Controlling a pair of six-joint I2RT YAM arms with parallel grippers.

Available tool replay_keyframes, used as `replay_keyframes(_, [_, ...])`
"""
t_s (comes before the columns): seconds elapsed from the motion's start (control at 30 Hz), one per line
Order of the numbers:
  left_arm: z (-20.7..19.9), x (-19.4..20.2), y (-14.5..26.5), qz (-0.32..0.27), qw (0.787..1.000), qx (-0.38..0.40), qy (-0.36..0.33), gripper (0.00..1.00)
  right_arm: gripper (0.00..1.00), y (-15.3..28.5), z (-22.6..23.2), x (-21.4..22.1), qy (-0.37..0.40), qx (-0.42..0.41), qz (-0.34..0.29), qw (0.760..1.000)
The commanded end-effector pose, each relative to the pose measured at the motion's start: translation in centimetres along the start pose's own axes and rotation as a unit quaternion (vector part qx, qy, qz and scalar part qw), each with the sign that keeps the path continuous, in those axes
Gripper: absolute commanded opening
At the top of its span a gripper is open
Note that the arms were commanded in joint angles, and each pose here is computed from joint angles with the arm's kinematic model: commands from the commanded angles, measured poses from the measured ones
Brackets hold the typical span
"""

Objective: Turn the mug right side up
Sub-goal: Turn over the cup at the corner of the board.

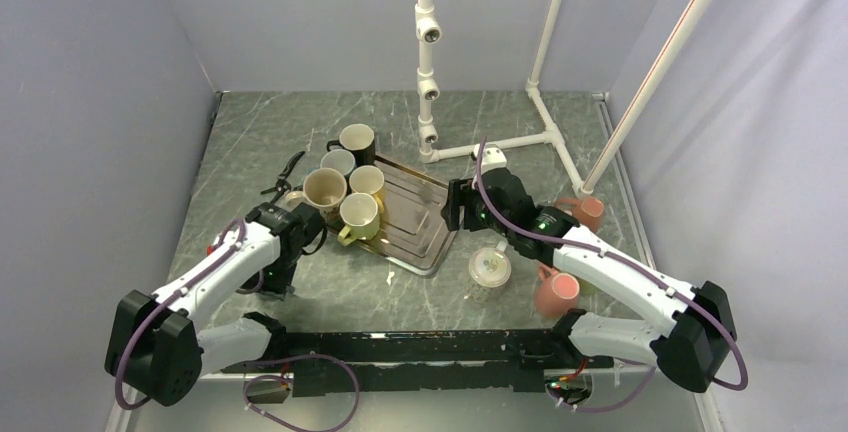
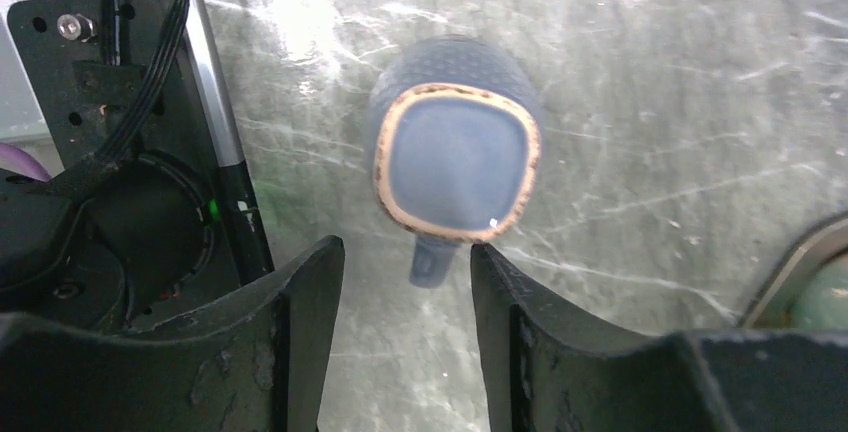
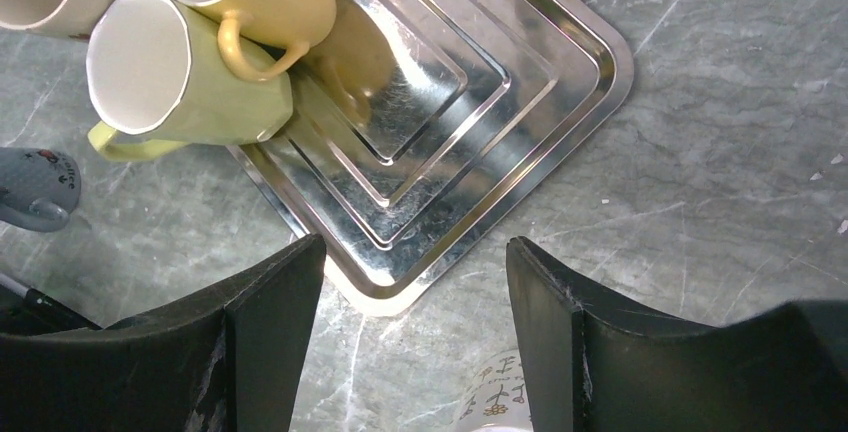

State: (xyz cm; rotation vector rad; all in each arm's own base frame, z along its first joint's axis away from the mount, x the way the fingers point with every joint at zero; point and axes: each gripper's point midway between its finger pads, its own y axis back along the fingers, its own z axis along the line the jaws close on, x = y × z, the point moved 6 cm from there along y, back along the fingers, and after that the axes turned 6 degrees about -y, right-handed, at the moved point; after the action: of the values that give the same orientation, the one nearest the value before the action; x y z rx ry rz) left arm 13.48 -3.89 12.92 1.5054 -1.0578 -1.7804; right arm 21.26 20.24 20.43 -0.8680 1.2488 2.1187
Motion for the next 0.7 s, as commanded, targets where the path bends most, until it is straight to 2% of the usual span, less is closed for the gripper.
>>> replay_keyframes(0.0, [0.3, 0.7, -1.3, 0.009, 1.000, -0.010, 0.022, 0.52, 0.70, 0.6, 0.8, -2.1, 0.001, -0.005, -0.029, 1.000])
replay_keyframes(0.13, [0.0, 0.6, -2.0, 0.011, 0.999, 0.010, 0.036, 0.29, 0.69, 0.6, 0.9, -2.2, -0.004, -0.004, -0.027, 1.000])
replay_keyframes(0.27, [-0.1, -0.1, -2.3, -0.005, 0.999, 0.015, 0.040, 0.18, 0.69, 0.8, 1.0, -2.1, -0.013, -0.012, -0.029, 0.999])
replay_keyframes(0.37, [-0.3, -0.4, -2.5, -0.014, 0.999, 0.019, 0.032, 0.03, 0.68, 1.2, 1.1, -2.1, -0.016, -0.016, -0.030, 0.999])
replay_keyframes(0.67, [-1.6, -2.1, -0.3, -0.034, 0.996, 0.078, -0.009, 0.03, 0.69, 1.9, 2.1, -2.6, -0.027, -0.058, -0.037, 0.997])
